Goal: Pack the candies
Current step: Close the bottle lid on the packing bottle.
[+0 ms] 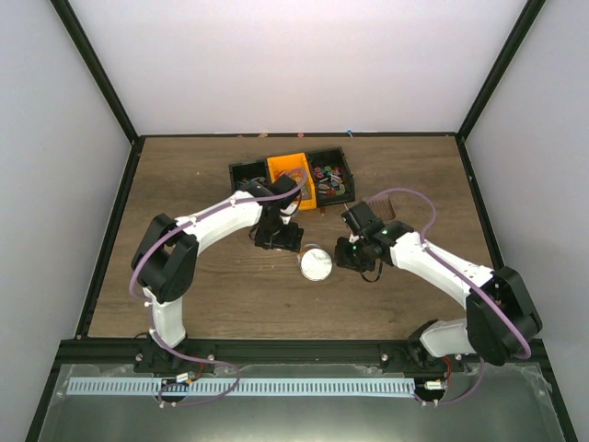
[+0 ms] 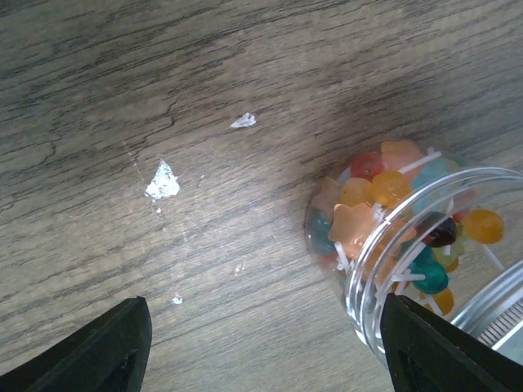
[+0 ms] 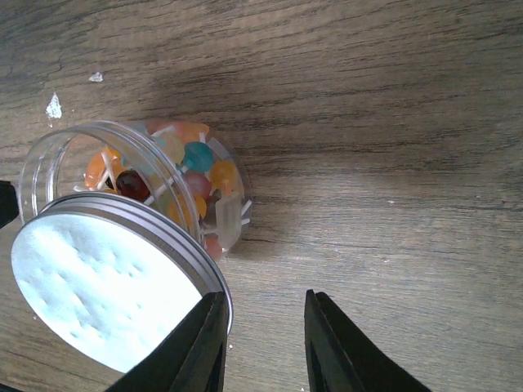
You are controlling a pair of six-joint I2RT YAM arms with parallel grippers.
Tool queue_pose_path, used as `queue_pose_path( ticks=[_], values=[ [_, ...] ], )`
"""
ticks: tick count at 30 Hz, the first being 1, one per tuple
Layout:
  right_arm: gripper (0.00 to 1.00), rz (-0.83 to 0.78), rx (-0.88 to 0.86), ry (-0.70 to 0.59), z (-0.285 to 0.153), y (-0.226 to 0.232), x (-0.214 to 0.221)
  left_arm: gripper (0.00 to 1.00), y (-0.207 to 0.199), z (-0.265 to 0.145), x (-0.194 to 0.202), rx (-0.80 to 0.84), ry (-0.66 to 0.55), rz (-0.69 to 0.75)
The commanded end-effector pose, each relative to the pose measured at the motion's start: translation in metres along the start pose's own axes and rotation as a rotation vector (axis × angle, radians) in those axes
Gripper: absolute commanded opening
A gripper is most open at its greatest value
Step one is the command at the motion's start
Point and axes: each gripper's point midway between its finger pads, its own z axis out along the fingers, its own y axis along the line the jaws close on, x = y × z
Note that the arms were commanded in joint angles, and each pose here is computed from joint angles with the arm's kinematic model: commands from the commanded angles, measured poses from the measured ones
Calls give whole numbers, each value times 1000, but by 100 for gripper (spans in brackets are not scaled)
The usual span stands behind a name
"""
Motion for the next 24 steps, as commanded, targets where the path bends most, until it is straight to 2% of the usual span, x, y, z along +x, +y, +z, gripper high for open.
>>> queue_pose_path(
  ticks=[1,7,14,24],
  values=[
    [28,14,3,-5,-3,-2,1,79,-10,-18,-6,43,-50,22],
    [28,54,105,35,-2,-22,12,79,-11,-26,-8,44,-67,25],
    [28,113,76,80,0,-32,39,79,-11,-28,-13,47,-77,22],
    [30,158,69,132,18,-4,69,79,0,-28,-20,24,-93,-8]
  ],
)
